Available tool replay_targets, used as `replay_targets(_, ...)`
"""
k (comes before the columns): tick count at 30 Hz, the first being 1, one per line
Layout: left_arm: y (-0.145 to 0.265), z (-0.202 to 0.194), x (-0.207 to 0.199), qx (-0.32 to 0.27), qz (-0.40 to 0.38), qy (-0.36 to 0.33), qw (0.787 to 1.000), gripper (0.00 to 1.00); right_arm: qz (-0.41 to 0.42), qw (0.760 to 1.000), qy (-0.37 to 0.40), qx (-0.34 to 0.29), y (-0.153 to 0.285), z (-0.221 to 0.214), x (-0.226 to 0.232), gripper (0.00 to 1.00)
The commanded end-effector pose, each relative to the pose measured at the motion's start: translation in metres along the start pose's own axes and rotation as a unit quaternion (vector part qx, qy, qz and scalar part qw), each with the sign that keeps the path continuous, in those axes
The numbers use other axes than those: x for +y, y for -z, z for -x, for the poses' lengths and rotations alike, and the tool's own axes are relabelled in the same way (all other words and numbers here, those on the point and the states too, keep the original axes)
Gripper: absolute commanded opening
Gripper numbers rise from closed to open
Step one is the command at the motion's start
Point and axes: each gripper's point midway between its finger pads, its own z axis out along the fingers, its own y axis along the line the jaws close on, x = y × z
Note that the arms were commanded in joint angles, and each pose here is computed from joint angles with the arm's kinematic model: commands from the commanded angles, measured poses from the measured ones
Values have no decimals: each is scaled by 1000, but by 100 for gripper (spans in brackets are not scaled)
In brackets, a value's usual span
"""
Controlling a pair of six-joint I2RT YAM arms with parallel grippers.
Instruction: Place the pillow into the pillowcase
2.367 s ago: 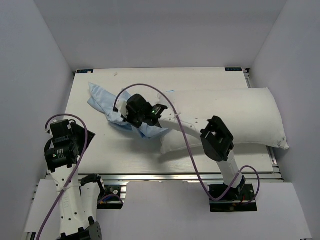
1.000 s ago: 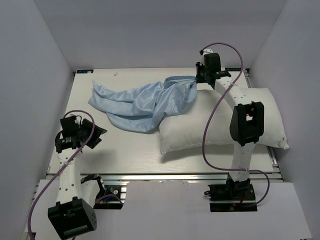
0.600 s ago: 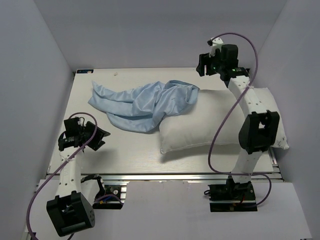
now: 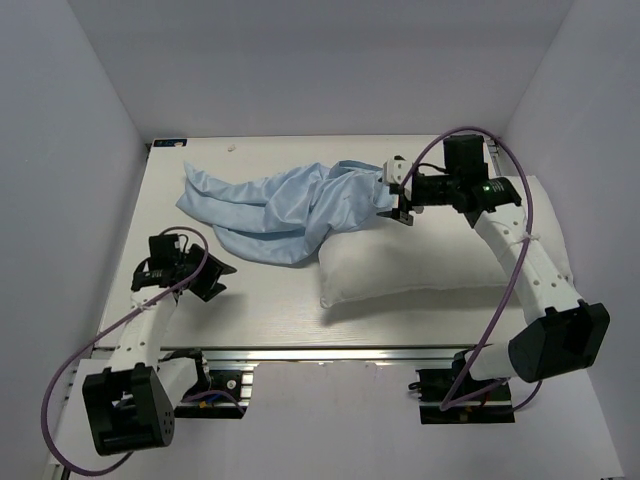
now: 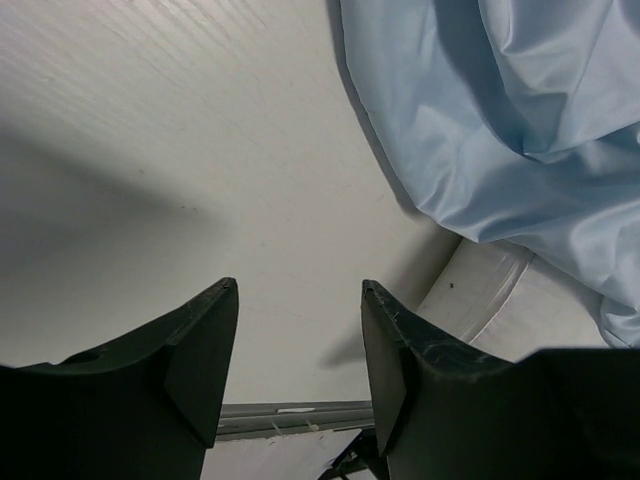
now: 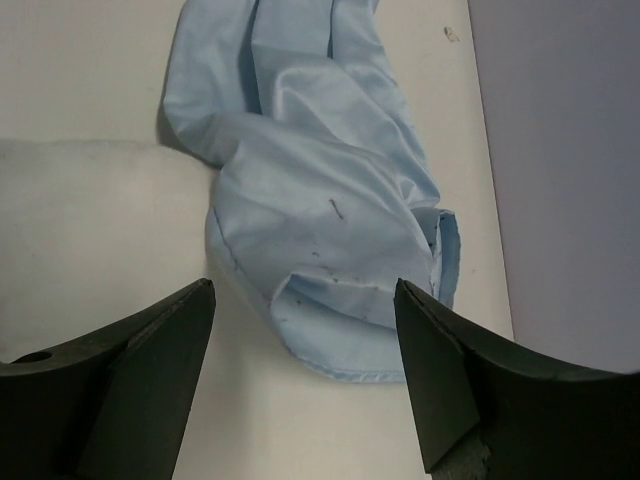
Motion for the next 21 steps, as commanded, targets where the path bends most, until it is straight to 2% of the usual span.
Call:
replay_targets(1, -9, -1, -18, 3, -18, -6, 1000, 62, -5, 997, 80, 18, 13, -1, 7, 78)
replay_targets(7, -26, -8, -30, 15, -19, -10, 1000, 62, -5, 994, 107, 32, 5, -12, 8, 76)
replay_targets(16, -56, -15, -55, 30, -29, -3, 999, 62, 24, 981, 193, 21, -8, -8, 14, 77)
replay_targets(21, -79, -26, -63, 57, -4, -15, 998, 63, 48, 972, 229, 31, -20, -13, 17, 75)
